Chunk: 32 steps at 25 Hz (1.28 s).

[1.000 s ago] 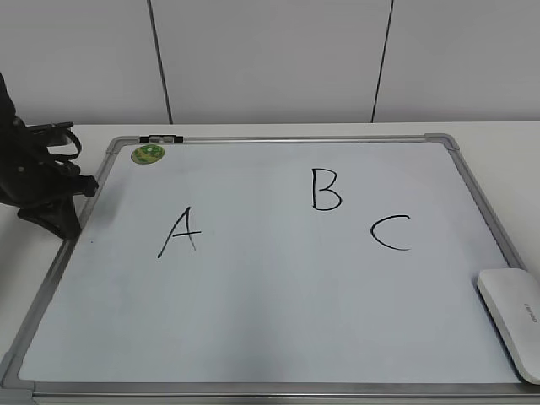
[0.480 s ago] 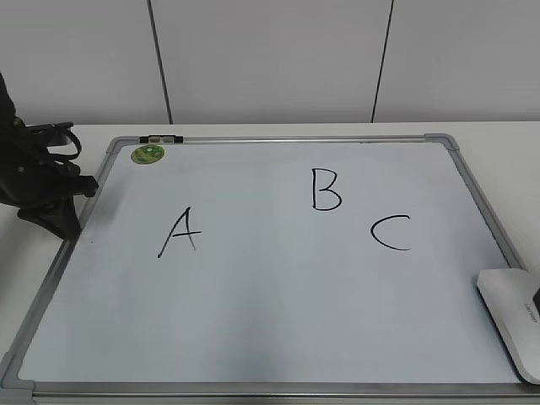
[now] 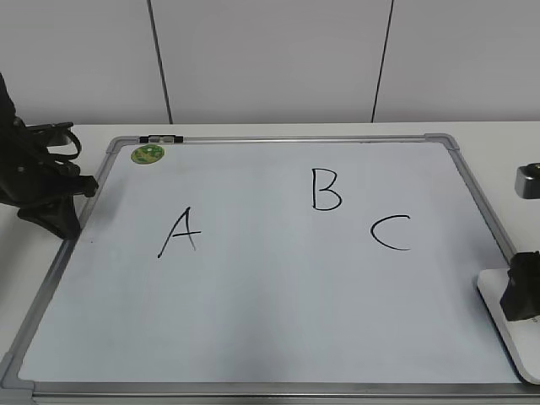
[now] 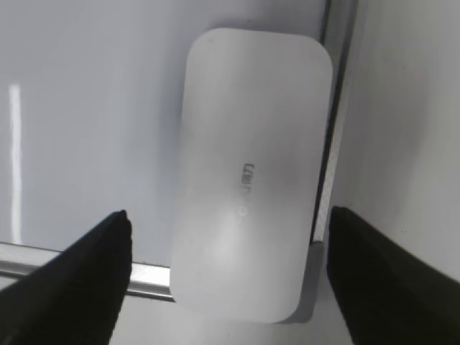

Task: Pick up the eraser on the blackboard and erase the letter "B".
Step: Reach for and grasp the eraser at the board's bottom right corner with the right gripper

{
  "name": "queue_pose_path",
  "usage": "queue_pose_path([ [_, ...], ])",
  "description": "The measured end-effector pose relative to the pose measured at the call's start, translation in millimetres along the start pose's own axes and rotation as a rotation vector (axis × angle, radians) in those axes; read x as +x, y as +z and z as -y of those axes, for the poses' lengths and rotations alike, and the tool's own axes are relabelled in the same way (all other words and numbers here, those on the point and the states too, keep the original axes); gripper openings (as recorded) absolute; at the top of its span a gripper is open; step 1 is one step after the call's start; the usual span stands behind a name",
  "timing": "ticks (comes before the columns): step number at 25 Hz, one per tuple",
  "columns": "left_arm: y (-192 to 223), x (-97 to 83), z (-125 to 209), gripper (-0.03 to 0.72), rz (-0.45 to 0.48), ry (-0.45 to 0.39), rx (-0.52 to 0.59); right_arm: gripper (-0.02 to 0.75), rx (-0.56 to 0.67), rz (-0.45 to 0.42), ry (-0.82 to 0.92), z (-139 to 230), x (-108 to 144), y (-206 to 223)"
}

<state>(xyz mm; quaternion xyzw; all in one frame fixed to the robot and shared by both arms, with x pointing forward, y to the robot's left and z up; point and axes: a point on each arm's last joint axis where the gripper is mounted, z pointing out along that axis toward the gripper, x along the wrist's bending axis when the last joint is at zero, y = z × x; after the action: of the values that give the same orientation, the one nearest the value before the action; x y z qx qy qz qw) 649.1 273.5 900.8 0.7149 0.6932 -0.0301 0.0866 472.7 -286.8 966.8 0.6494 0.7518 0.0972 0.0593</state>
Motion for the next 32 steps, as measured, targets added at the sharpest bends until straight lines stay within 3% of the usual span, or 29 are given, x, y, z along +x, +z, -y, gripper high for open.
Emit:
queue_pose_path([
  [13, 0, 0.0, 0, 0.014, 0.000, 0.000, 0.002, 0.651, 0.074, 0.035, 0.037, -6, -7, 33],
  [32, 0, -0.2, 0, 0.014, 0.002, -0.001, 0.001, 0.648, 0.022, 0.029, 0.065, -11, -6, 35],
])
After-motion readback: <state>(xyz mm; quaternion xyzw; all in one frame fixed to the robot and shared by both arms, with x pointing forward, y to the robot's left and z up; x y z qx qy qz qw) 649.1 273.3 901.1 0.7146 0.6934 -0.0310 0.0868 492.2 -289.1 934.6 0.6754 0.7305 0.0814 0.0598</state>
